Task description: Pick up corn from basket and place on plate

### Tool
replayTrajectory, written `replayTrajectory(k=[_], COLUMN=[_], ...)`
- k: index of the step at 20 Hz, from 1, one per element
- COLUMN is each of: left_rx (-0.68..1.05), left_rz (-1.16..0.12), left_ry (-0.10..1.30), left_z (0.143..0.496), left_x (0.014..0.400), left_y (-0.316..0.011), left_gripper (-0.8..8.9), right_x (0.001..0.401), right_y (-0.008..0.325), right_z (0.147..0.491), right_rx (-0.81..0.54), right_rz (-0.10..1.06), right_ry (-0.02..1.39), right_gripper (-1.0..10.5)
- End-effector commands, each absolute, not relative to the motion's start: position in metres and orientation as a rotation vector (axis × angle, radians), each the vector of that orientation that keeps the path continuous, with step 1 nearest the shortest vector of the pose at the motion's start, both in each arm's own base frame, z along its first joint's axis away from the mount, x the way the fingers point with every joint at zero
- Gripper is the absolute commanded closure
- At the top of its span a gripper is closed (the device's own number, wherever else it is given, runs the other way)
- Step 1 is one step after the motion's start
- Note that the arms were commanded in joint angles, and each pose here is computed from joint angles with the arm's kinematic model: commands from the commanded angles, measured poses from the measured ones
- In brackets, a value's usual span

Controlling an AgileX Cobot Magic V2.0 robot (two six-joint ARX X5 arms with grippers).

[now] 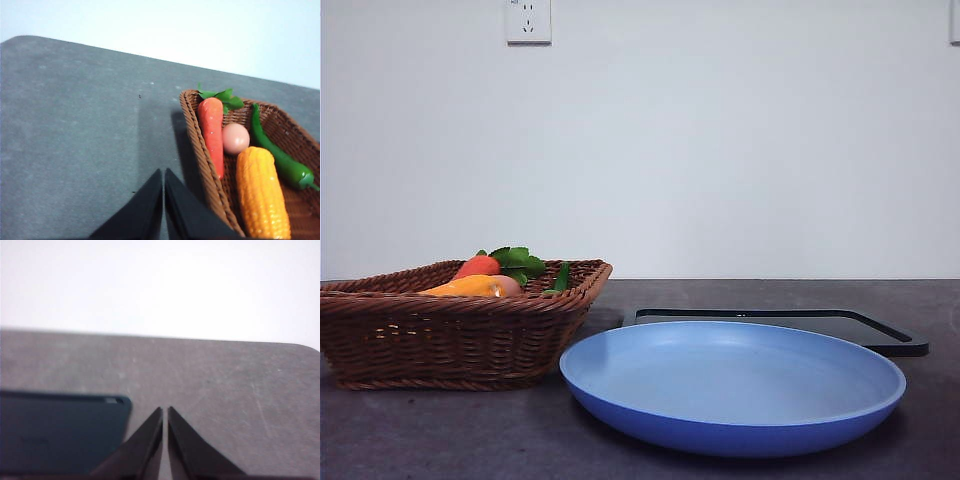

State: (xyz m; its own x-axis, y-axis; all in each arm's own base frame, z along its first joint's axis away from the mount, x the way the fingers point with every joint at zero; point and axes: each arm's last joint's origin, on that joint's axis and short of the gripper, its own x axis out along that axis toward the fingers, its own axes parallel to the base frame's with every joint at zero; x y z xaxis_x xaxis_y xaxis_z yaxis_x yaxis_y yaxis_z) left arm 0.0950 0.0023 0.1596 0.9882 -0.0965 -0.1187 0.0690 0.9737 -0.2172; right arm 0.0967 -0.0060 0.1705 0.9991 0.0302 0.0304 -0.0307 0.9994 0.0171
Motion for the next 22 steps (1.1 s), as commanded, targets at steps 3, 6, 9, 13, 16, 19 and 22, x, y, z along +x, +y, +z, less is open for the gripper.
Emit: replayTrajectory(k=[3,6,9,13,16,19,22], left_rx=[-0.335,-0.406,-0.458,-0.47,-0.468,-0.459,-0.433], left_rz=[-0.076,-0.074,-0.095,-0.15,-0.163,-0.199,-0.251], left_ry=[0.145,0.144,0.126,0.092,0.087,0.103,0.121], left_z=[0.152,0.154,0.162,0.183,0.201,0.22,0.24], left_x=[0.096,0.096,0.095,0.09,0.084,0.079,0.076], left_y=[0.003,0.002,0.002,0.0,-0.001,-0.002,-0.004], left_gripper=[8.06,8.06,8.06,8.06,8.06,8.06,8.06], right_x=[0.097,0.097,0.096,0.094,0.088,0.081,0.074], right_y=[-0.006,-0.006,-0.004,-0.002,-0.002,-0.001,0.0], right_z=[0.17,0.17,0.173,0.186,0.203,0.224,0.245], right_rx=[0.181,0.233,0.29,0.409,0.426,0.423,0.397], right_rz=[0.032,0.046,0.12,0.163,0.169,0.166,0.182], right_ry=[-0.03,-0.028,-0.044,-0.074,-0.079,-0.063,-0.051], right_gripper=[9.4,9.4,9.4,9.4,9.4,9.4,9.4])
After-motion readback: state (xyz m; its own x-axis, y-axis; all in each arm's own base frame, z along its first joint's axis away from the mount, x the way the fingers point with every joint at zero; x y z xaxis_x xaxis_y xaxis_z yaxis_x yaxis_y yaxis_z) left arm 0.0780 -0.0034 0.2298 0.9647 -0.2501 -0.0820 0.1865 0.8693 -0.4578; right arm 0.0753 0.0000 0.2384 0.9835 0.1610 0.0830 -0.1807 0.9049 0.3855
